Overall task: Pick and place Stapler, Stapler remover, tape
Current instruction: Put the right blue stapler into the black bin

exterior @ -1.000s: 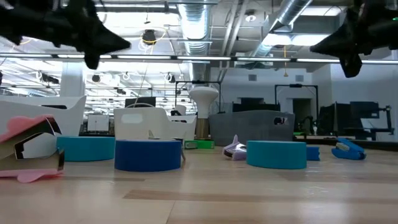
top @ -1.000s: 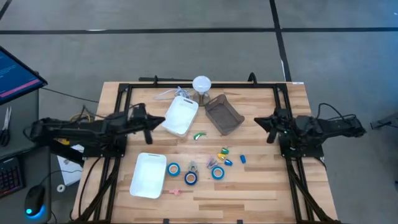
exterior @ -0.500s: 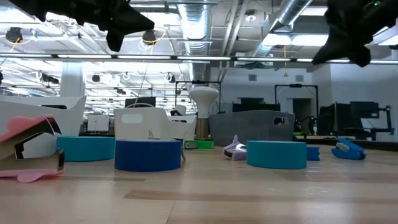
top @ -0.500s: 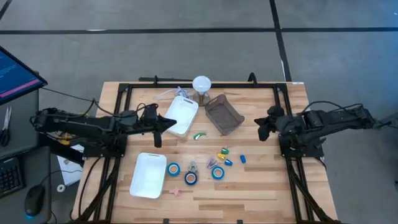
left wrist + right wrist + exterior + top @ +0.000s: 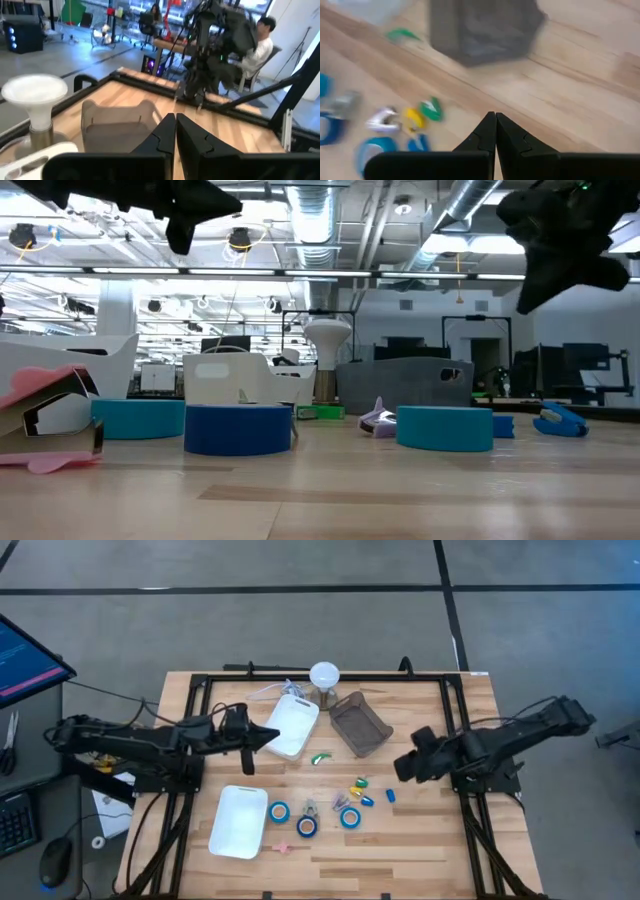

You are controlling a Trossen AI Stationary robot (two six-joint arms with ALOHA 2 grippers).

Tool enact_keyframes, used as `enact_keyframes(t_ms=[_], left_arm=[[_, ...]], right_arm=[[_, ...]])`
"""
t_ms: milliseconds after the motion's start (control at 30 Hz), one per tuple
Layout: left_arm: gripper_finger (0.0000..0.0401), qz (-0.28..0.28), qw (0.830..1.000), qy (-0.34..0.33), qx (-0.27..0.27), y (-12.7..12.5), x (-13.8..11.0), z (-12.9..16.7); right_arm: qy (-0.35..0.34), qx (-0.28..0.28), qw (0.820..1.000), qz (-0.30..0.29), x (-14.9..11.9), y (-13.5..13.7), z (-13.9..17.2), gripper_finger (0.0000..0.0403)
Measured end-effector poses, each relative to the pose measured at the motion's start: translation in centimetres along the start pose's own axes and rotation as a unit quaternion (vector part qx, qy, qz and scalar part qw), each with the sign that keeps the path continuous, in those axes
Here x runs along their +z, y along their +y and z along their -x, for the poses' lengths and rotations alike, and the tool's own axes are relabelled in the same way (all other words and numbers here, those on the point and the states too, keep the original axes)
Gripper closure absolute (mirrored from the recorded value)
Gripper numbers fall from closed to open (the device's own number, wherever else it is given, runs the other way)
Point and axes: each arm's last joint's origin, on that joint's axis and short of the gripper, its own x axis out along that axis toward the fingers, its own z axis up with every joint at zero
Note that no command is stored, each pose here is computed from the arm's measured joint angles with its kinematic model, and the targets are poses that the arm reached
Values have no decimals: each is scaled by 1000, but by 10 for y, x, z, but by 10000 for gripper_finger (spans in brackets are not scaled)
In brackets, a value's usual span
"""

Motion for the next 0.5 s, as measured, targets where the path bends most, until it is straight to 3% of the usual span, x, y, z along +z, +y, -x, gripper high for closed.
enact_keyframes(t_ms=[233, 333, 433, 500], left_arm=[[393, 5, 1000, -17, -10, 0, 6, 7], [393, 4, 1000, -15, -10, 0, 6, 7], [393, 5, 1000, -16, -10, 0, 6, 7], [393, 5, 1000, -16, -10, 0, 6, 7]], right_arm=[[86, -157, 984, 1, -9, 30, 3, 403], [142, -159, 977, 10, -13, 47, 1, 403], [200, -124, 969, 74, -17, 64, -2, 403], [211, -109, 968, 83, -18, 74, -4, 403]])
